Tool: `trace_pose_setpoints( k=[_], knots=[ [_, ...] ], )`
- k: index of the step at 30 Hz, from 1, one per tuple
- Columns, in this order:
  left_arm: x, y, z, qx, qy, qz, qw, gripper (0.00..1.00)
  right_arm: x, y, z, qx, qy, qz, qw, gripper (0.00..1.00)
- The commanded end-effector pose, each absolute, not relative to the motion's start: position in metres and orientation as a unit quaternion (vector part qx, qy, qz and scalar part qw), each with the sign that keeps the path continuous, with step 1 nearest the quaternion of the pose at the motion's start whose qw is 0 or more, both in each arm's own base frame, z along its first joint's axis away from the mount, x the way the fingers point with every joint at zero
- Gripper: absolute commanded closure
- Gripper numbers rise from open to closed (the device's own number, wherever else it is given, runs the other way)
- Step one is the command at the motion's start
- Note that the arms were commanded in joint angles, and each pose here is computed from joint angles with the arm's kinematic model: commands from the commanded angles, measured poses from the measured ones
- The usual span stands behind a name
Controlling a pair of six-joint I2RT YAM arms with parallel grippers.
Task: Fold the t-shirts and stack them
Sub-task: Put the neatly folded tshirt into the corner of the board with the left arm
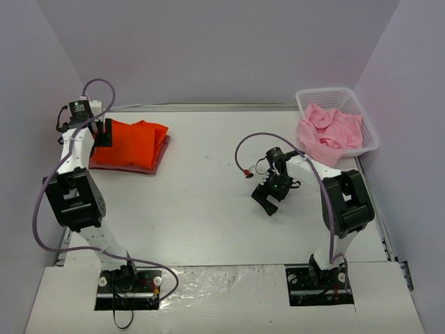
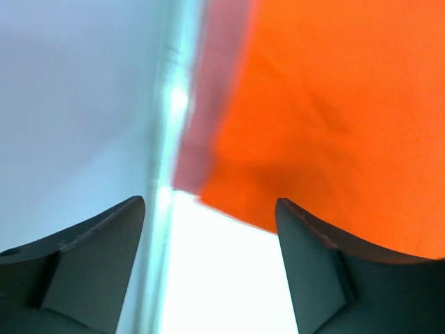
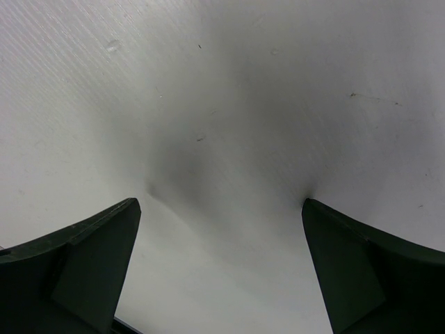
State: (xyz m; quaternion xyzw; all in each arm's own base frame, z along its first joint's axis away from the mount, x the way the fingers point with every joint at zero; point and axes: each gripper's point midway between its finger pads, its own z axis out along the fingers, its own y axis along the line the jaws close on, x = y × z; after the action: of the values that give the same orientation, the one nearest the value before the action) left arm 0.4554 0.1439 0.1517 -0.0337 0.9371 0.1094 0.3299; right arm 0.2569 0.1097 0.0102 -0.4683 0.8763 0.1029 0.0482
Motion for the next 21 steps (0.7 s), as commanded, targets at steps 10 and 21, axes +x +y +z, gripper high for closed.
trace_pose_setpoints(
  k=[10, 21],
  knots=[
    [0.386, 0.152, 0.333, -0.021, 0.839, 0.226, 0.494, 0.16, 0.243, 0.09, -0.005, -0.442, 0.89, 0.108, 0.003, 0.0],
    [0.319, -0.021, 0.246, 0.165, 0.844, -0.103, 0.499, 0.06, 0.275, 0.1, 0.023, -0.392, 0.9, 0.168, 0.088, 0.0]
  ],
)
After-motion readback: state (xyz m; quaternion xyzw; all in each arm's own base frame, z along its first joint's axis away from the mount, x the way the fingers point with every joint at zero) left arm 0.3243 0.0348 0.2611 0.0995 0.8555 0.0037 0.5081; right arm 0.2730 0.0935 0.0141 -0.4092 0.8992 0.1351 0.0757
